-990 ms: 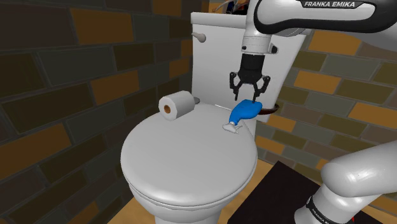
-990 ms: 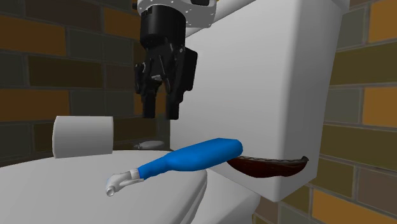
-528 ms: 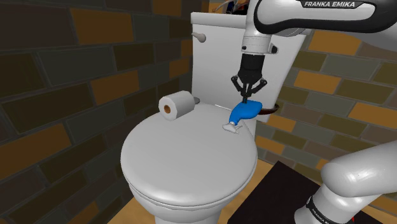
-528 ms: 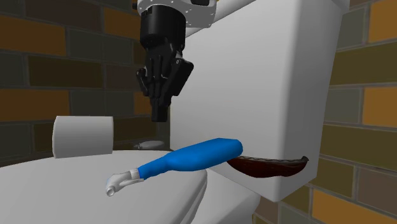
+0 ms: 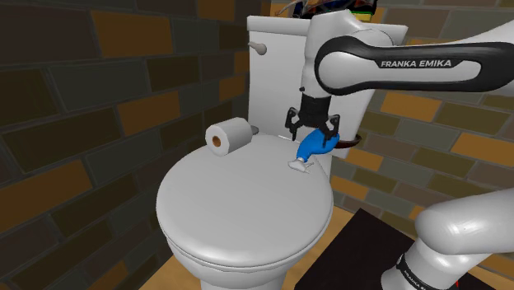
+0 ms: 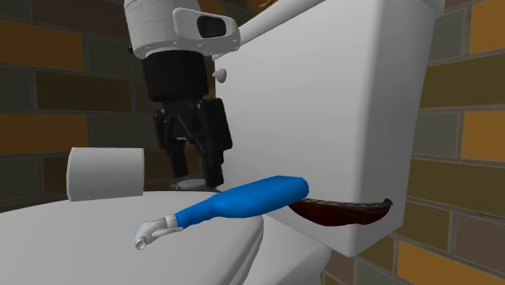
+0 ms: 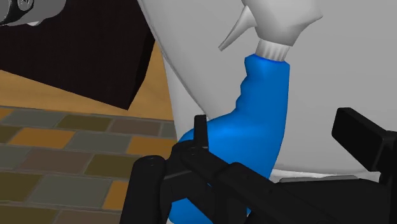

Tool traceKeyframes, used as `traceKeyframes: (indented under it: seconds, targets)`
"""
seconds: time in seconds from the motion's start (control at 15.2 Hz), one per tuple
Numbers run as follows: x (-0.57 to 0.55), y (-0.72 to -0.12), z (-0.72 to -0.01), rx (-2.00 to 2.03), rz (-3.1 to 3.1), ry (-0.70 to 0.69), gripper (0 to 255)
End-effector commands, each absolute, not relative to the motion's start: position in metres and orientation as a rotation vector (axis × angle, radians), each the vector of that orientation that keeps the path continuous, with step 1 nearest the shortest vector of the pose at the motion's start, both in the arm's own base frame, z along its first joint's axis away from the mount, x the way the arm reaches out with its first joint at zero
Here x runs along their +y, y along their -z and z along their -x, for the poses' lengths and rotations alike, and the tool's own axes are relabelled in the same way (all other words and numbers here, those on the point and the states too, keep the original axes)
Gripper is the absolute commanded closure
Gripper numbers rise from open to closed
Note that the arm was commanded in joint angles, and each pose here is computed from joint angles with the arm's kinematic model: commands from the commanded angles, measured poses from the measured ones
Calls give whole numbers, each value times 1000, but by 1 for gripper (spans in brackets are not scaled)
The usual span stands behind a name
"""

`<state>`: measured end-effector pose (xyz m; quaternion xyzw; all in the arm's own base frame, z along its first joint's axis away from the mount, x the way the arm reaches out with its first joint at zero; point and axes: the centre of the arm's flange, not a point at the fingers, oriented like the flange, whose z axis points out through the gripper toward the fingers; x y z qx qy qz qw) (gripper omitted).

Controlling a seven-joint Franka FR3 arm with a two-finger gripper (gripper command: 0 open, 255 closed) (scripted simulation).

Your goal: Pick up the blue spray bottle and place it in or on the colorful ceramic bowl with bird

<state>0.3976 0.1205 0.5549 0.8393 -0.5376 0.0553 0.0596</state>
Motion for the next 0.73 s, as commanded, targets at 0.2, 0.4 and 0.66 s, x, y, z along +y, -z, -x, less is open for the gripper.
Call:
traceKeyframes:
  seconds: [0.2, 0.4, 0.66]
  targets:
    - [129, -523, -397, -1632, -2483, -284, 0]
    - [125, -507, -398, -1632, -2483, -284, 0]
    - [123, -499, -399, -1632, -2483, -284, 0]
